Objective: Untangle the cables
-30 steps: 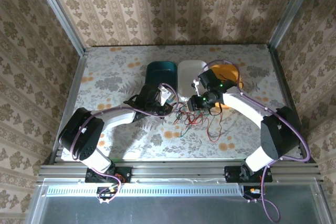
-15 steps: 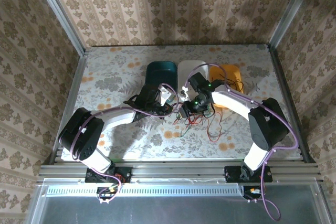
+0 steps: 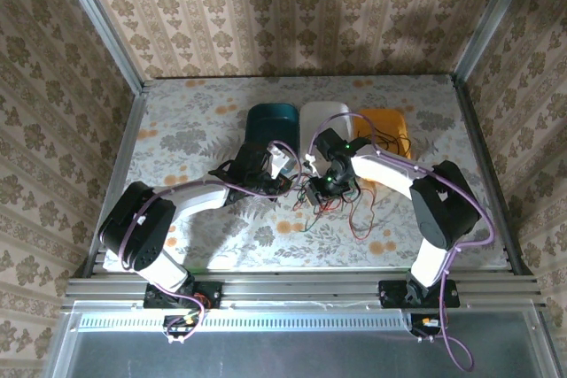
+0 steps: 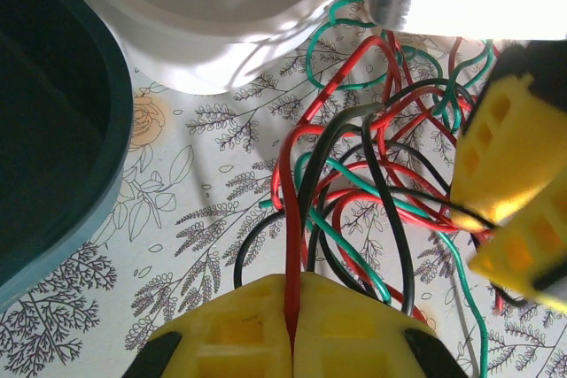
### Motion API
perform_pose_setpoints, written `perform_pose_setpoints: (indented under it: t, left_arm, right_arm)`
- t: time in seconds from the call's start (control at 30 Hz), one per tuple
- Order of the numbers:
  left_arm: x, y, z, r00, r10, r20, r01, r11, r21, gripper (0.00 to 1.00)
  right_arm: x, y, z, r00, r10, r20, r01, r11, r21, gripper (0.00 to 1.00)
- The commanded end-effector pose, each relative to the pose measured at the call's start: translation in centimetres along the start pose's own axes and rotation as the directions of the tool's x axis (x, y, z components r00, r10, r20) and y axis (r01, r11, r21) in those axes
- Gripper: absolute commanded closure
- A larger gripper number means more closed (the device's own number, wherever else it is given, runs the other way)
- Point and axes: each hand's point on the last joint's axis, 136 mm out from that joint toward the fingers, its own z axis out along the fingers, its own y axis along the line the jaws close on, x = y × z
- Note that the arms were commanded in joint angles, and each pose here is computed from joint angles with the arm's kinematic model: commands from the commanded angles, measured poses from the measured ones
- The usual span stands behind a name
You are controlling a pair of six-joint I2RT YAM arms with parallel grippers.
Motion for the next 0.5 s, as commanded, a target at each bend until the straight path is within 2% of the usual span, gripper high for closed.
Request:
perform_pose_setpoints:
  t: [0.0,0.03,0.1,0.23,0.47]
  left_arm:
    - [-0.3,-0.1,-0.6,1.000,-0.004,0.018,0.004,1.000,0.007,1.00]
    - [-0.2,0.0,-0.6,1.000,-0.006,0.018,0.006,1.000,0.002,1.00]
    - [-0.1,0.3,-0.5,1.000,-0.015,0.016,0.016,1.000,-0.015,1.00]
    - [0.8,0.9,-0.2,0.999,-0.035,-0.010,0.035,0.999,-0.028,0.92]
    - [2.2,1.5,0.5,0.997,-0.055,-0.056,0.053,0.998,-0.031,0.96]
  right_arm:
    - [-0.5,-0.1,-0.5,1.000,-0.024,0.007,0.024,0.999,0.032,0.94]
    - [-0.6,-0.1,-0.9,0.999,-0.028,0.027,0.027,0.999,0.038,1.00]
    - [-1.1,0.2,-2.3,0.996,-0.041,0.081,0.038,0.999,0.031,1.00]
    - [-2.3,1.6,-6.6,0.976,-0.044,0.212,0.053,0.998,-0.040,1.00]
    - [-4.9,2.5,-14.4,0.898,0.016,0.440,0.045,0.991,-0.127,1.00]
